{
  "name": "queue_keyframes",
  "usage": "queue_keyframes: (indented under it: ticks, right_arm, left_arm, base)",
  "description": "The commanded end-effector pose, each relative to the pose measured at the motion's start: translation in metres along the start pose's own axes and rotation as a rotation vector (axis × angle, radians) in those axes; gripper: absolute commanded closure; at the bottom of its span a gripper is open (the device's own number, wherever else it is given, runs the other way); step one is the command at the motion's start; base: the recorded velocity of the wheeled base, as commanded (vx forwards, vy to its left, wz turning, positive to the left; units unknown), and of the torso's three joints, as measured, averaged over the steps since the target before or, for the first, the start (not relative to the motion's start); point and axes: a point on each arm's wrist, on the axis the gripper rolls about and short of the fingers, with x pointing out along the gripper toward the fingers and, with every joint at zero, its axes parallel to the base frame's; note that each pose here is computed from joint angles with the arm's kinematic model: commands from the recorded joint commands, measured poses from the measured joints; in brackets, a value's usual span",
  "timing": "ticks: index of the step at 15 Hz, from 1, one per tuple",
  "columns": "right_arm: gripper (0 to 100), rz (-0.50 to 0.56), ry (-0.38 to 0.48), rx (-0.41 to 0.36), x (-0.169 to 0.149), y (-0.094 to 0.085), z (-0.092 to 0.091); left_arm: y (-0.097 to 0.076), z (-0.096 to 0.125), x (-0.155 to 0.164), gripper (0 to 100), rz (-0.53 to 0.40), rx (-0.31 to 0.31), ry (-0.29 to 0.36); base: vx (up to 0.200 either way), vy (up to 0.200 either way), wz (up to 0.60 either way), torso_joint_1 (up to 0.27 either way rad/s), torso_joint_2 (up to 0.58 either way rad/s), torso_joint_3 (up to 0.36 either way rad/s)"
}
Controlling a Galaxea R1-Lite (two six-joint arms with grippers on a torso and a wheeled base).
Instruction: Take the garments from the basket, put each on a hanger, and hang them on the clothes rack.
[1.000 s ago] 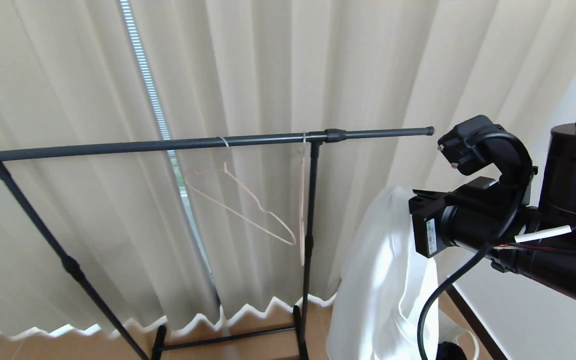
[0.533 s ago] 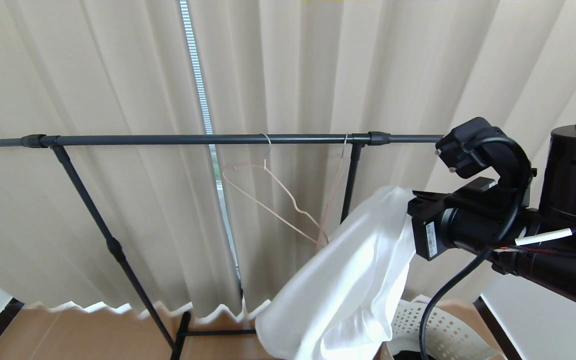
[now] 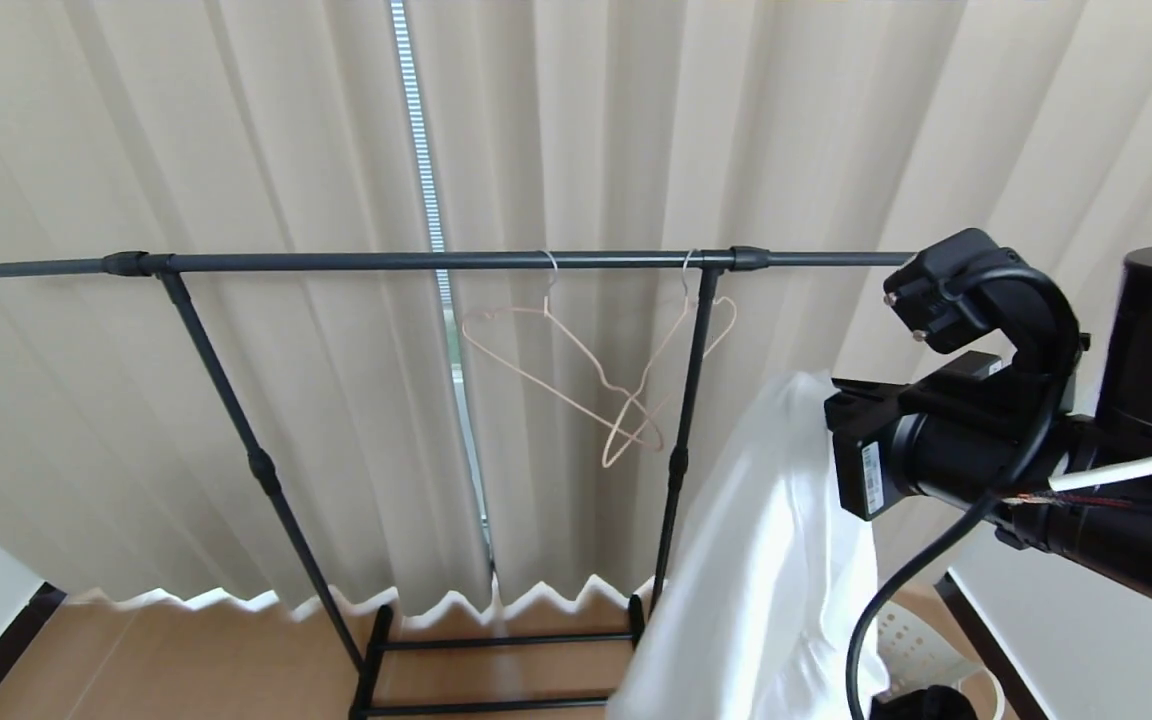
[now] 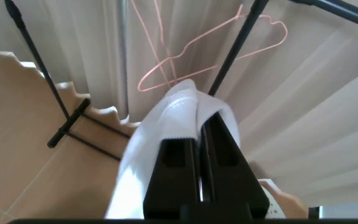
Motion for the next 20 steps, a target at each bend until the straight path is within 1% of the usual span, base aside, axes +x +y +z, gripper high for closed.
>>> queue_keyframes:
  ticks: [1,5,6,7,8,9,11,12,13,14,15,16,17,18,19,20]
  right_arm:
    - [100,-0.001,-0.001,0.000,-0.001,0.000,0.000]
    - [100,0.002,0.009,-0.005,0.001,0.001,-0.002]
    - [100,0.002,0.016,-0.008,0.003,0.001,-0.004]
    - [100,0.002,0.019,-0.009,0.003,0.002,-0.004]
    - [100,0.003,0.023,-0.010,0.004,0.002,-0.005]
    - [100,0.003,0.046,-0.018,0.005,0.003,-0.012]
    - [100,0.017,0.057,-0.028,0.000,0.005,-0.019]
    - [100,0.038,0.041,-0.045,-0.005,0.009,-0.020]
    - [100,0.050,0.037,-0.062,-0.007,0.011,-0.024]
    - [100,0.044,0.022,-0.066,-0.005,0.012,-0.025]
    - [100,0.051,0.013,-0.067,-0.004,0.015,-0.024]
    - [100,0.053,0.011,-0.063,-0.001,0.017,-0.023]
    - [100,0.058,0.009,-0.064,-0.001,0.018,-0.022]
    - [100,0.075,0.008,-0.067,-0.001,0.023,-0.022]
    - [100,0.080,0.016,-0.064,0.001,0.026,-0.023]
    - [100,0.080,0.015,-0.047,0.002,0.026,-0.022]
  left_arm:
    - [0.000,0.000,0.000,0,0.001,0.000,0.000]
    - [0.000,0.000,0.000,0,0.005,0.003,0.000]
    - [0.000,-0.001,0.000,0,0.001,0.011,0.005]
    - [0.000,-0.001,0.000,0,-0.003,0.042,0.006]
    - [-0.001,-0.001,0.001,0,-0.047,0.113,0.012]
    - [-0.002,0.002,0.007,0,-0.151,0.110,0.091]
    - [-0.002,0.006,0.024,0,-0.247,0.101,0.300]
    - [-0.003,0.017,0.033,0,-0.310,0.099,0.357]
    - [-0.004,0.024,0.042,0,-0.367,0.080,0.413]
    - [-0.007,0.032,0.059,0,-0.378,0.022,0.523]
    - [-0.008,0.038,0.070,0,-0.382,0.003,0.553]
    - [-0.015,0.046,0.096,0,-0.414,-0.004,0.598]
    - [-0.024,0.049,0.112,0,-0.471,-0.013,0.603]
    - [-0.040,0.052,0.126,0,-0.553,-0.055,0.615]
    - [-0.057,0.056,0.138,0,-0.607,-0.095,0.631]
    - [-0.084,0.064,0.158,0,-0.595,-0.146,0.635]
  base:
    - [0.000,0.200,0.00,0.007,0.00,0.002]
    - [0.000,0.000,0.00,0.000,0.00,0.000]
    - [0.000,0.000,0.00,0.000,0.00,0.000]
    - [0.000,0.000,0.00,0.000,0.00,0.000]
    - [0.000,0.000,0.00,0.000,0.00,0.000]
    - [0.000,0.000,0.00,0.000,0.00,0.000]
    - [0.000,0.000,0.00,0.000,0.00,0.000]
    - [0.000,0.000,0.00,0.000,0.00,0.000]
    - [0.000,0.000,0.00,0.000,0.00,0.000]
    - [0.000,0.000,0.00,0.000,0.00,0.000]
    - [0.000,0.000,0.00,0.000,0.00,0.000]
    - [0.000,0.000,0.00,0.000,0.00,0.000]
    - [0.000,0.000,0.00,0.000,0.00,0.000]
    - [0.000,0.000,0.00,0.000,0.00,0.000]
    - [0.000,0.000,0.00,0.000,0.00,0.000]
    - [0.000,0.000,0.00,0.000,0.00,0.000]
